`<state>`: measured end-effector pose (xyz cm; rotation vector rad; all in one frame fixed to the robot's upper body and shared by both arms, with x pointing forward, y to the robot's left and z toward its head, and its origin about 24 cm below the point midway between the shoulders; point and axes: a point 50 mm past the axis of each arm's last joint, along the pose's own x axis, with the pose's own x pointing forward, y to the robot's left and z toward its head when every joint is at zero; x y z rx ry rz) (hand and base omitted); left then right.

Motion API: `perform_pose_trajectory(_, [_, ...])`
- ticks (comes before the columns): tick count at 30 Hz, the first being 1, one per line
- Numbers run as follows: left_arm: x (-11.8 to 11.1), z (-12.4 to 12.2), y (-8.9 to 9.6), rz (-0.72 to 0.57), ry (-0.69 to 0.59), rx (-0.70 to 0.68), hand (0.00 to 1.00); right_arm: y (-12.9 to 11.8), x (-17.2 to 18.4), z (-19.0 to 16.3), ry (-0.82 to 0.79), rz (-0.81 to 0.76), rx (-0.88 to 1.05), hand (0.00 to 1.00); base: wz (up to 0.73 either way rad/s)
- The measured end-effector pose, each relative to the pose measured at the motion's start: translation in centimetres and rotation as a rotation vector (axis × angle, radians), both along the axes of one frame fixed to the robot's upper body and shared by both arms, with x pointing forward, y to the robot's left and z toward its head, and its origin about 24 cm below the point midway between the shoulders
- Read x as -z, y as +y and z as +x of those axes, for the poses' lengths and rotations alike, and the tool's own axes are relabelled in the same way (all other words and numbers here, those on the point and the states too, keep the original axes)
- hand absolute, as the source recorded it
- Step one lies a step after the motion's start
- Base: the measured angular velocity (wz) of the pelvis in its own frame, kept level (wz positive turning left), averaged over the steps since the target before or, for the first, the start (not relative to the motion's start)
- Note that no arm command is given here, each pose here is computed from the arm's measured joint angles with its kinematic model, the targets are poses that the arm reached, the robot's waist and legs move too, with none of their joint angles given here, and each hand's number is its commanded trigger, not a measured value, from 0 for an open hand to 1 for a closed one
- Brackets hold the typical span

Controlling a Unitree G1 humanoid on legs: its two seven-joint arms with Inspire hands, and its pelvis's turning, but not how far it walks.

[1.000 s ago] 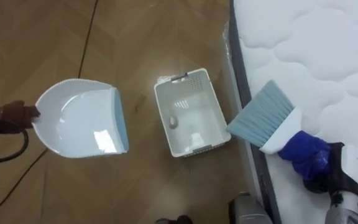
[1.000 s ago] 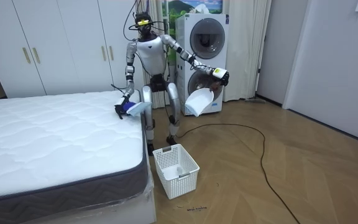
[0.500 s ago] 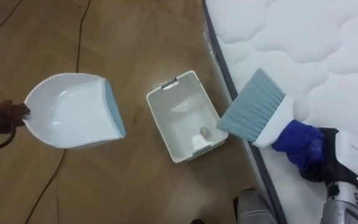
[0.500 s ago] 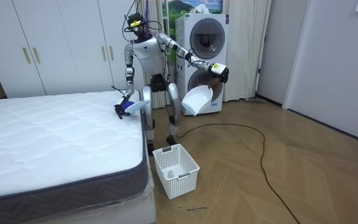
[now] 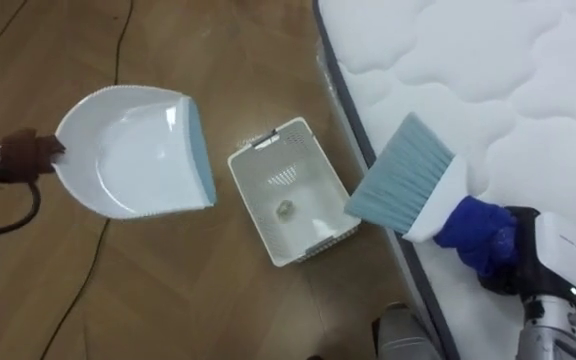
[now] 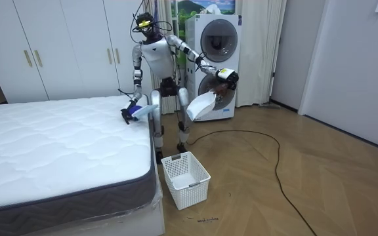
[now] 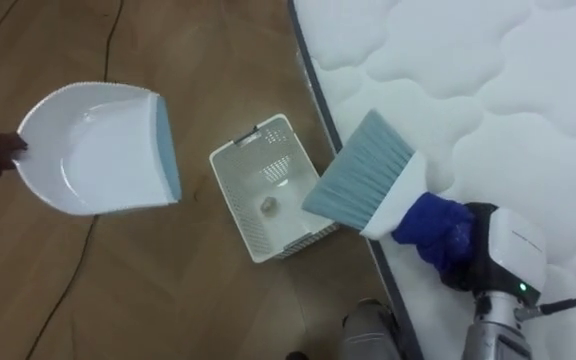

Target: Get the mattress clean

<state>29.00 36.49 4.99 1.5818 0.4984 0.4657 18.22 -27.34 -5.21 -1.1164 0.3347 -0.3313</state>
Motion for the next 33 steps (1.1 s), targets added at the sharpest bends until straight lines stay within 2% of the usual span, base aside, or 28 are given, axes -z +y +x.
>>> perform_pose_trajectory(3, [2.8, -2.0, -1.2, -0.028, 0.017, 0.047, 1.0, 0.3, 0.9, -0.5, 0.036, 0.028, 0.008, 0.0, -0.47])
perform_pose_trajectory(5, [4.9, -3.4, -2.8, -0.09, 0.027, 0.093, 1.0, 0.6, 1.9, -1.2, 0.078, 0.099, 0.047, 0.0, -0.24])
perform_pose_trajectory(8, [6.0, -4.6, -4.1, -0.143, 0.023, 0.137, 1.0, 0.5, 3.1, -2.7, 0.155, 0.131, 0.076, 0.0, -0.26])
perform_pose_trajectory(14, [5.6, -4.5, -7.9, -0.263, -0.077, 0.274, 1.0, -0.7, 4.5, -6.4, 0.28, 0.17, 0.178, 0.0, -0.3])
perform_pose_trajectory(17, [5.3, -4.8, -8.8, -0.314, -0.117, 0.291, 1.0, -0.8, 4.4, -7.0, 0.283, 0.188, 0.194, 0.0, -0.68])
perform_pose_trajectory(23, [6.6, -8.2, -8.9, -0.432, -0.154, 0.191, 1.0, 0.5, 3.8, -5.3, 0.24, 0.228, 0.151, 0.0, -1.71])
perform_pose_trajectory(24, [6.6, -8.2, -8.9, -0.439, -0.158, 0.192, 1.0, 0.6, 3.9, -5.4, 0.241, 0.235, 0.16, 0.0, -0.87])
perform_pose_trajectory(26, [6.1, -7.6, -10.3, -0.487, -0.202, 0.22, 1.0, 0.7, 4.4, -6.8, 0.273, 0.281, 0.223, 0.0, -0.7])
perform_pose_trajectory(28, [6.6, -8.0, -11.2, -0.556, -0.214, 0.195, 1.0, 0.6, 4.5, -7.1, 0.274, 0.296, 0.241, 0.0, -1.27])
perform_pose_trajectory(33, [8.1, -9.0, -11.8, -0.712, -0.195, 0.104, 1.0, 2.5, 4.4, -4.9, 0.236, 0.374, 0.178, 0.0, -1.28])
